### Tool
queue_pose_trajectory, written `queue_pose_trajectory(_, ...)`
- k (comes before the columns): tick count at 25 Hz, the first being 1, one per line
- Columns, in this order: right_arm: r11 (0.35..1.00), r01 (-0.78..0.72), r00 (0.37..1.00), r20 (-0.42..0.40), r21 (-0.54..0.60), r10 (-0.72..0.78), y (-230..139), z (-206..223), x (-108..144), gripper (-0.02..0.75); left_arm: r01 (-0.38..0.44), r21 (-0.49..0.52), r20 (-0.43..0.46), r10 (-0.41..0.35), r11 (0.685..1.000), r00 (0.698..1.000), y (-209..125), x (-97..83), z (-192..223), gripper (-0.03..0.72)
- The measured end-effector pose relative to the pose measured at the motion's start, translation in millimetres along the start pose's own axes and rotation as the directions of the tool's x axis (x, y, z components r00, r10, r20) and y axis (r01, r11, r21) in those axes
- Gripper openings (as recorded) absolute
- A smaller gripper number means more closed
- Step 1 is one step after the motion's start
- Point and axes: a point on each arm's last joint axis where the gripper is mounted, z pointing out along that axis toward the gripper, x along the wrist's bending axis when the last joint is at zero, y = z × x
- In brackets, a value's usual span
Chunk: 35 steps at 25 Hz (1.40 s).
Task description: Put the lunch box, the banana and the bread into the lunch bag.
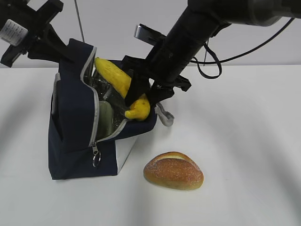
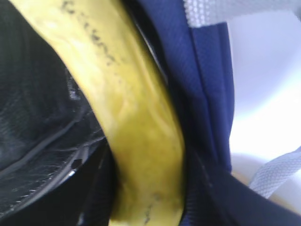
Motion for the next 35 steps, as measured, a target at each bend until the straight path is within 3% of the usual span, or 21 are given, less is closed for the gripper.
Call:
queue_pose_trajectory(10, 0.971, 0.215, 0.968, 0.153, -0.102, -0.198, 4.1, 17.6, 46.8, 0.298, -0.011, 0.015, -0.001, 0.011, 1.0, 1.0, -1.4, 0.1, 0.0, 0.002)
queue_pose_trajectory(16, 0.951, 0.276, 0.948, 0.206, -0.142, -0.244, 8.6, 33.8, 51.9, 0.324, -0.022, 0.014, -0.012, 0.022, 1.0, 1.0, -1.2, 1.4, -0.2, 0.002)
queue_pose_trajectory(18, 0.951, 0.276, 0.948, 0.204, -0.142, -0.245, 8.9, 38.4, 52.0, 0.35, -0.023, 0.014, -0.012, 0.024, 1.0, 1.0, -1.2, 1.4, -0.2, 0.002)
queue_pose_trajectory(21, 0.94, 0.305, 0.941, 0.2, -0.15, -0.273, 10.0, 37.4, 55.7, 0.462, -0.024, 0.018, -0.007, 0.024, 1.0, 1.0, -1.6, 0.9, -0.2, 0.002)
queue_pose_trajectory(23, 0.932, 0.332, 0.932, 0.204, -0.147, -0.3, 11.6, 33.5, 58.4, 0.535, -0.026, 0.019, -0.003, 0.026, 0.999, 1.0, -1.8, 0.3, 0.0, 0.002)
queue_pose_trajectory(26, 0.918, 0.378, 0.909, 0.238, -0.121, -0.343, 15.0, 20.0, 64.0, 0.582, -0.026, 0.019, -0.003, 0.026, 0.999, 1.0, -1.8, 0.3, 0.0, 0.002)
queue_pose_trajectory(35, 0.887, 0.462, 0.82, 0.377, 0.009, -0.431, 16.1, -22.9, 71.6, 0.582, -0.026, 0.02, -0.003, 0.026, 0.999, 1.0, -1.8, 0.3, 0.0, 0.002)
